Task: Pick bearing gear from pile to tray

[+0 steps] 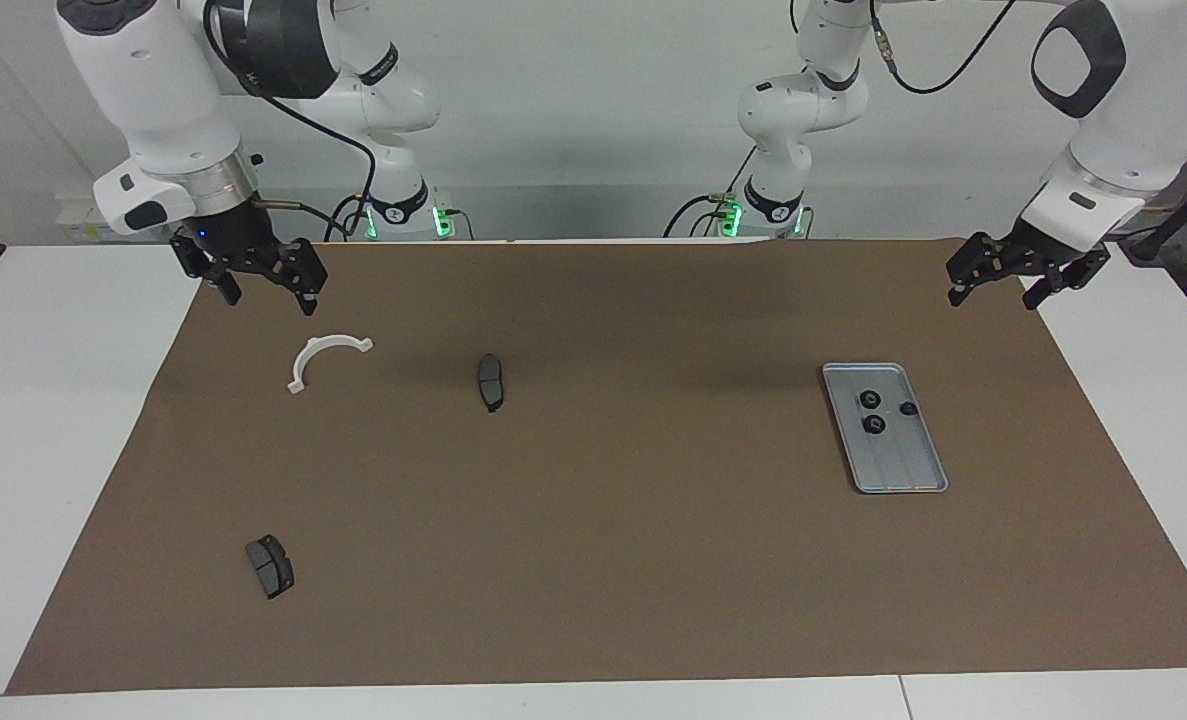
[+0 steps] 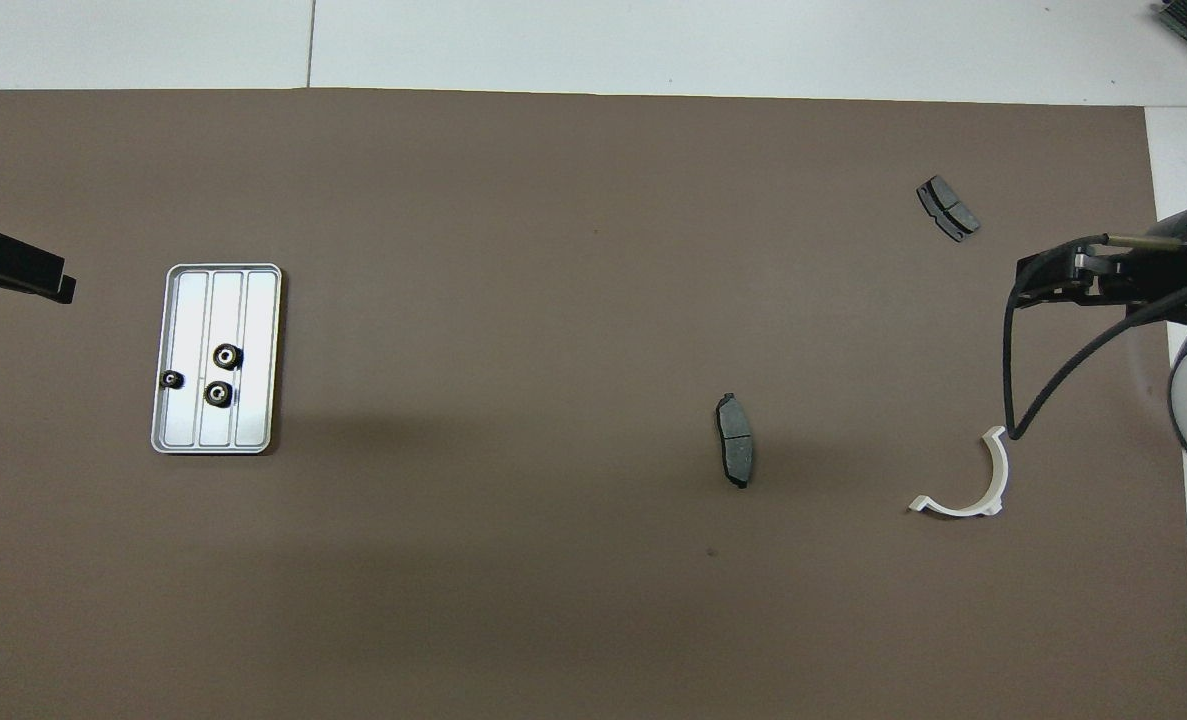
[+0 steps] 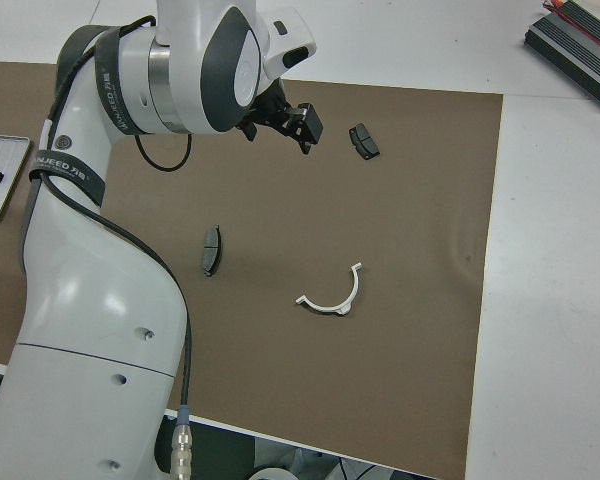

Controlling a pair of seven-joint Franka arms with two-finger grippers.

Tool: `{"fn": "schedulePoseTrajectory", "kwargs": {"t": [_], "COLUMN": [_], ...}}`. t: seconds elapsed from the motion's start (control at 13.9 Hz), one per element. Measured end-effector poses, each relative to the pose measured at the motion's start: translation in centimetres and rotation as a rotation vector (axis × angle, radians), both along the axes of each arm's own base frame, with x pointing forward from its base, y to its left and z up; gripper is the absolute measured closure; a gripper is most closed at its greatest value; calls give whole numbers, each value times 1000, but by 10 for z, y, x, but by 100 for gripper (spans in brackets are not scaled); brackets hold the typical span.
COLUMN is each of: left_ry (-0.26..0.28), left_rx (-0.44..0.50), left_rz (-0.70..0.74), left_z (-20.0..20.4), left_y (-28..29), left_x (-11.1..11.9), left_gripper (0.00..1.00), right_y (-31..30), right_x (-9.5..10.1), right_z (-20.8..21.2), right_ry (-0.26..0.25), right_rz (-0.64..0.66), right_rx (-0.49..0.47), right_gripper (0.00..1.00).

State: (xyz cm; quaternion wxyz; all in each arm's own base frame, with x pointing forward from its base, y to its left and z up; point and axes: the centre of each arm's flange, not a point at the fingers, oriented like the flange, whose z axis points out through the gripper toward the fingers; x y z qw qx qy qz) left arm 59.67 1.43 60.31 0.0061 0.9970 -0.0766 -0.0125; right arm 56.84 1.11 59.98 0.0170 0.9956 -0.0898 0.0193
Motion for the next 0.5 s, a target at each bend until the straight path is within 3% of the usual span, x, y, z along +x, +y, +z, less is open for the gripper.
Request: {"fn": "schedulePoseTrajectory", "kwargs": {"t": [0.22, 0.5], "left_ry": [-8, -21], "left_rx": [-7, -3], "left_rz": [-12, -15], "left_z": [-2, 3], "left_y": [-5, -6], "left_x": [17, 20], "left_gripper": [0, 0], "right_y": [1, 2], "right_x": [-1, -12], "right_z": [-1, 3], "right_ry": [8, 59], "right_rz": [2, 1], "right_rx": [0, -2], "right_gripper": [0, 0]}}
